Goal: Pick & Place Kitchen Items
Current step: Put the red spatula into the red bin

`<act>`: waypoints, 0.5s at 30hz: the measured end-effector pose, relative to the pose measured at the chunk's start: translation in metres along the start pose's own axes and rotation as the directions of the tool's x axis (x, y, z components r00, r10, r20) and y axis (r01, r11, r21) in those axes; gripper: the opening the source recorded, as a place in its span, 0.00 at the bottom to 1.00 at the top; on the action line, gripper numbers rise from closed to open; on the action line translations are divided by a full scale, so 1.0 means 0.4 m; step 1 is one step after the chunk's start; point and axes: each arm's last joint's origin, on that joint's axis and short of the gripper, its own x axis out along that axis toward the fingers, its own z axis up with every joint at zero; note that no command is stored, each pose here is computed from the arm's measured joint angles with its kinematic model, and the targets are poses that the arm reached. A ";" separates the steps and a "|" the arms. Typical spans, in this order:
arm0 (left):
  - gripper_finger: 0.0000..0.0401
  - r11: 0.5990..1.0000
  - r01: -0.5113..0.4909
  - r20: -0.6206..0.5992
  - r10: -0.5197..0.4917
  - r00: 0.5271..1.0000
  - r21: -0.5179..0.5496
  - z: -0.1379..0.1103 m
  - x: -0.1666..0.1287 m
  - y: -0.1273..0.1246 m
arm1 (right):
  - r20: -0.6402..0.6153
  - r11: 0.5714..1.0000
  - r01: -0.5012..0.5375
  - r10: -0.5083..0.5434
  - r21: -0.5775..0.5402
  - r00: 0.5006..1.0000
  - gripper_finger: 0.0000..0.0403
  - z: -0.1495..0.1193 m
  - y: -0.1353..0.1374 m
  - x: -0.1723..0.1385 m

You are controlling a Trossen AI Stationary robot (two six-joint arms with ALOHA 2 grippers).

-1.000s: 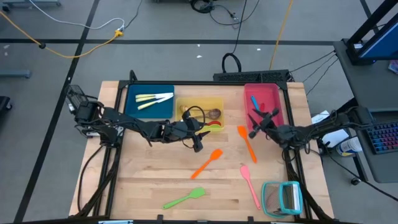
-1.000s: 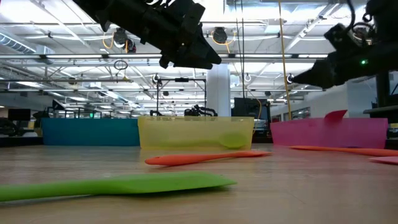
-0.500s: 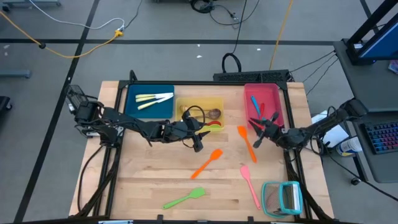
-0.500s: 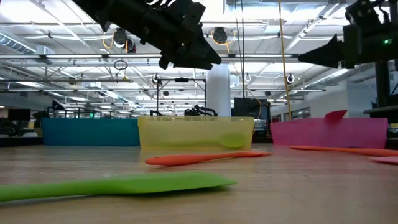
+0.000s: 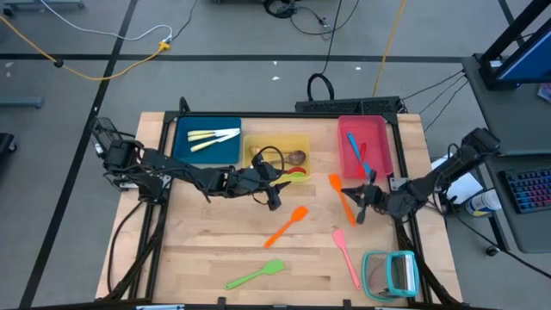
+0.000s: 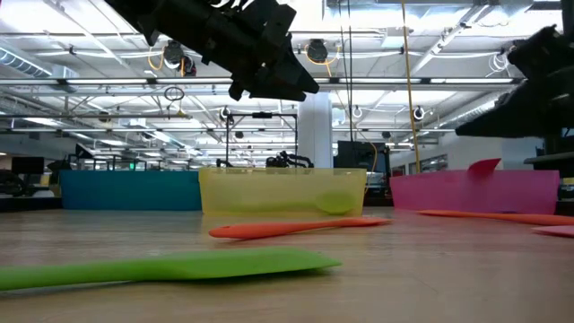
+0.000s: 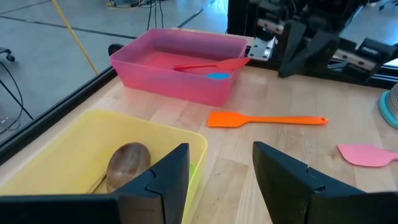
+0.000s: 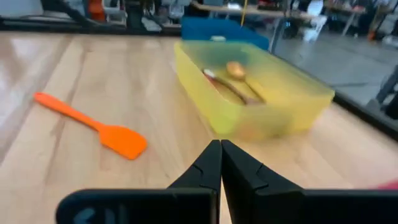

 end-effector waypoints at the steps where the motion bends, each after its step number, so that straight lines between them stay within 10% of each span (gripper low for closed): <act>1: 0.45 1.000 0.000 0.000 0.000 1.000 0.001 0.000 0.000 0.000 | -0.014 1.000 0.000 0.000 0.006 1.000 0.01 -0.005 0.000 -0.001; 15: 0.45 1.000 0.001 -0.001 -0.001 1.000 0.004 0.000 0.001 0.002 | -0.056 0.983 0.184 -0.184 0.001 0.981 0.00 -0.039 -0.024 -0.006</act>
